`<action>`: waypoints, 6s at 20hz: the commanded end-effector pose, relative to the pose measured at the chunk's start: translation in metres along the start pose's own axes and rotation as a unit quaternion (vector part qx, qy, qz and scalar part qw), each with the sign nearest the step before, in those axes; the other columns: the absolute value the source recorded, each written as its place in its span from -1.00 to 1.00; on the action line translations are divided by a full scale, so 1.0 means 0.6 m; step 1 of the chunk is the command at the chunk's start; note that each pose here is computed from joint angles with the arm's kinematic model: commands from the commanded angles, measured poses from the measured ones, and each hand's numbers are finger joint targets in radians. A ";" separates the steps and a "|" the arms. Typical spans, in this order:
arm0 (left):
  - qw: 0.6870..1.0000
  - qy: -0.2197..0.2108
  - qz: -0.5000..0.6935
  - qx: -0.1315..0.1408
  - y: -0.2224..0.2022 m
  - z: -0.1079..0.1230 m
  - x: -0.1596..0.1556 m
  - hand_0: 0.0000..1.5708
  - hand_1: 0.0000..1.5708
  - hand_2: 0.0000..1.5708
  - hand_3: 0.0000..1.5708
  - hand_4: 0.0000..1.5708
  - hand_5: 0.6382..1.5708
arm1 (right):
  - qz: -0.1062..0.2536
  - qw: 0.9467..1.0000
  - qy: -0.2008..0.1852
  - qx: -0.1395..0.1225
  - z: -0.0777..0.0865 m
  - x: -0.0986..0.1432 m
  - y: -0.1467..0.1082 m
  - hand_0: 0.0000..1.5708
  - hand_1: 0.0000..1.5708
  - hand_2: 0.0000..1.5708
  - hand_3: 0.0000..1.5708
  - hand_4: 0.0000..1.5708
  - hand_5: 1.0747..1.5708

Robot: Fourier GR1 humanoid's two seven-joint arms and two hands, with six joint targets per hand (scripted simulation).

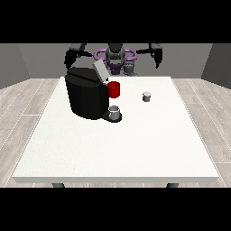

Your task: Insert the coffee pod into the coffee machine and close the lid

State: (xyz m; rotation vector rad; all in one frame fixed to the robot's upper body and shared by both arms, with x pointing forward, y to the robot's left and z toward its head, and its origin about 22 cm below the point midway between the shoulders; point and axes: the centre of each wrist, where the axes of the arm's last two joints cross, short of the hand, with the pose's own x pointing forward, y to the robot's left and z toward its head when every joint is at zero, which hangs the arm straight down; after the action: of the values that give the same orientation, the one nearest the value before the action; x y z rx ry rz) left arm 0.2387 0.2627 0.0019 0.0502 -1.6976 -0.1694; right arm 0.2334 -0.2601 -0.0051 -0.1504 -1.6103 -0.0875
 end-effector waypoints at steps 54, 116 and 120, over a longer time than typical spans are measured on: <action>0.922 0.125 -0.365 0.003 0.128 -0.182 -0.073 -0.13 -0.13 0.08 -0.17 -0.63 1.00 | -0.001 0.999 -0.029 0.030 -0.083 0.027 0.086 -1.00 -1.00 -1.00 -1.00 -0.33 1.00; 0.912 -0.063 -0.405 -0.020 0.074 -0.417 0.358 0.66 0.66 0.69 0.58 -0.38 1.00 | -0.011 0.998 -0.052 0.039 -0.132 0.051 0.096 -1.00 -1.00 -1.00 -1.00 -0.34 1.00; 0.914 -0.071 -0.398 -0.007 0.100 -0.417 0.361 0.66 0.66 0.69 0.56 -0.36 1.00 | -0.019 0.995 -0.086 0.050 -0.148 0.111 0.114 -1.00 -1.00 -1.00 -1.00 -0.35 1.00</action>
State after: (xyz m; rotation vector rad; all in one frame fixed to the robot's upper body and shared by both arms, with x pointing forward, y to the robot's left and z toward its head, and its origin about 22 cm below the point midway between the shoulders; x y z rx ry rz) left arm 0.4592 0.2727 0.2419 0.7424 -1.7118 -0.8245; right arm 0.3205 -0.2034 0.0443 -0.0601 -1.7510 -0.0182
